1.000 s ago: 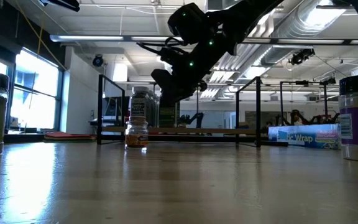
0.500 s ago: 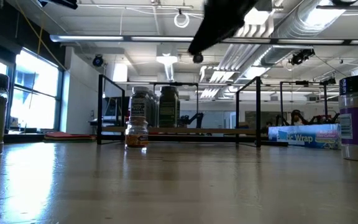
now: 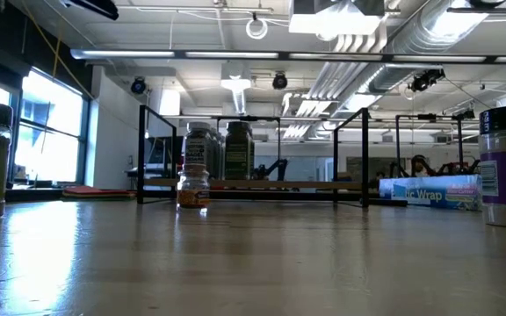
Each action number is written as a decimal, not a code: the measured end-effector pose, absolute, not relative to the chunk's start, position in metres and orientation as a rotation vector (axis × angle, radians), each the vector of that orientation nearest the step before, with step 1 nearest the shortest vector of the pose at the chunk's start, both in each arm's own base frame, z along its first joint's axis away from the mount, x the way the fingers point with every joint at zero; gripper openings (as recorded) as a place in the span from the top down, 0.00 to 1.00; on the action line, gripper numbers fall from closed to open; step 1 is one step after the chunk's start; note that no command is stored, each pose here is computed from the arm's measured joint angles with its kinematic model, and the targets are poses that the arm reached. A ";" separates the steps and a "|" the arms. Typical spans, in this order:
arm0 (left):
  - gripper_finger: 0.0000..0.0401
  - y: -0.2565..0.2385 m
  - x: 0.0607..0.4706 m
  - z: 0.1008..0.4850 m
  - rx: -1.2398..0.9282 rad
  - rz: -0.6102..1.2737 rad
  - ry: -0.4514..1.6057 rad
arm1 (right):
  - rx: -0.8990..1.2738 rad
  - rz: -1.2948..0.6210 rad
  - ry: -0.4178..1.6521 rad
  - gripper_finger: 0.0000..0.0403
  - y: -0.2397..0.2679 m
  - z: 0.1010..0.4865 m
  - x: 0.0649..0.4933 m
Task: Shelf spices
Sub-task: Put the top right black seasoning bottle on the shelf
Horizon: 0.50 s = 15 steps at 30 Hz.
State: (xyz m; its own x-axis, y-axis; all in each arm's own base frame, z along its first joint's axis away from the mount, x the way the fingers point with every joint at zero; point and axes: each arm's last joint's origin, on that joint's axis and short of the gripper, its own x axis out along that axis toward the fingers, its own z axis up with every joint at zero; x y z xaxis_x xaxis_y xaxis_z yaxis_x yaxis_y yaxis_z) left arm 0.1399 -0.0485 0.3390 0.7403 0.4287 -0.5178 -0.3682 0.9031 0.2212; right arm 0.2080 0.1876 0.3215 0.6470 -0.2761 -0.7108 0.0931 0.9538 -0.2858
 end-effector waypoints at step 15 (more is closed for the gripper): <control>0.78 -0.055 0.153 0.331 0.155 0.442 0.645 | 0.084 -0.262 1.353 0.47 0.177 0.307 0.182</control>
State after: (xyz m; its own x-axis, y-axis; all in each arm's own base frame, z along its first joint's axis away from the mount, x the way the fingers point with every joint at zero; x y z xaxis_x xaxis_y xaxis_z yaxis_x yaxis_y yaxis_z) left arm 0.1528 -0.0552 0.3306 0.7104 0.4440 -0.5461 -0.3492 0.8960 0.2742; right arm 0.1822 0.1766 0.3066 0.1920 -0.1382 -0.9716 0.2343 0.9679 -0.0914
